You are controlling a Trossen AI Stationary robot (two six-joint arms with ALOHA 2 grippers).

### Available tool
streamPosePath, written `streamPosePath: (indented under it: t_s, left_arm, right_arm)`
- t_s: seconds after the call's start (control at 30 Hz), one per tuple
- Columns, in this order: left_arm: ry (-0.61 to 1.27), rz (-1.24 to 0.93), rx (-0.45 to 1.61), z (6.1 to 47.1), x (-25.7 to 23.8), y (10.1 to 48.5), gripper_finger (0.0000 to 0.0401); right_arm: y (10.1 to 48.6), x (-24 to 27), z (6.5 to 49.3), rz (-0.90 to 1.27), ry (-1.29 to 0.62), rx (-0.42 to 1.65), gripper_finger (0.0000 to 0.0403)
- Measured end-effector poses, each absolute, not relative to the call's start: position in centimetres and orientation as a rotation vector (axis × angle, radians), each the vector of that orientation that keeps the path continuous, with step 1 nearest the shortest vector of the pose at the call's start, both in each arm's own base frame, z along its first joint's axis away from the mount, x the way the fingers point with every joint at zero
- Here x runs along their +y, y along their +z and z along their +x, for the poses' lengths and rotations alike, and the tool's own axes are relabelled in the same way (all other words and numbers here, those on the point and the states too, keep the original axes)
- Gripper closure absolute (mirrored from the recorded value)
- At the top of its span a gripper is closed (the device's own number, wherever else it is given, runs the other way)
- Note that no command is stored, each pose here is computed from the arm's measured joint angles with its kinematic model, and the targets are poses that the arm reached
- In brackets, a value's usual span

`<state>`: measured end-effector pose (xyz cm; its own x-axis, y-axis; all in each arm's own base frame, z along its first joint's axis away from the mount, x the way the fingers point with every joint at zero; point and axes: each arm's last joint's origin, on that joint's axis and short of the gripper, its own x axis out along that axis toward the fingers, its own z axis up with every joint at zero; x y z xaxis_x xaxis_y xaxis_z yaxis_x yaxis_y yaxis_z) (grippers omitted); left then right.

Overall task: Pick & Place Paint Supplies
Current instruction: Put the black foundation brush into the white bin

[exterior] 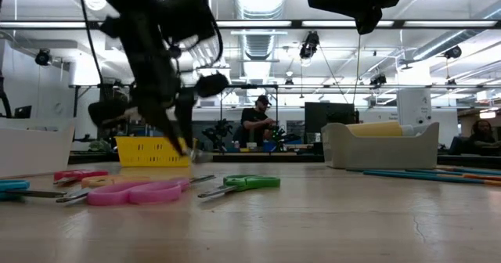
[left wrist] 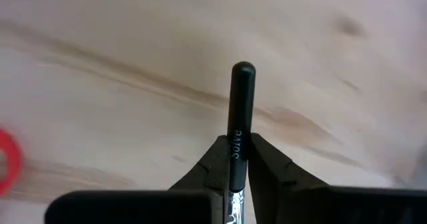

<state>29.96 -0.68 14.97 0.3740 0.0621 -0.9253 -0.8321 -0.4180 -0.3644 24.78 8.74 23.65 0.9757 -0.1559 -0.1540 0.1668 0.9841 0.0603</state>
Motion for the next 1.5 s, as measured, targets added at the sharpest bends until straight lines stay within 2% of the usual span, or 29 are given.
streamPosePath:
  t_s: [0.33,0.73,1.17,1.5]
  left_arm:
    - [0.982,-1.432,0.788,26.6,-0.6,20.5,0.0368]
    - [0.948,-1.326,0.895,19.4,-1.8,25.6,0.0368]
    - [1.1,-1.215,1.182,13.9,-2.6,26.2,0.0368]
    - [1.136,-1.156,1.292,13.1,-3.1,22.8,0.0368]
  right_arm:
    - [23.7,8.8,24.8,0.073,-0.163,0.149,0.0274]
    - [23.6,8.8,24.8,0.072,-0.163,0.151,0.0274]
    - [23.6,8.7,24.8,0.07,-0.163,0.156,0.0274]
    - [23.6,8.7,24.8,0.07,-0.163,0.155,0.0274]
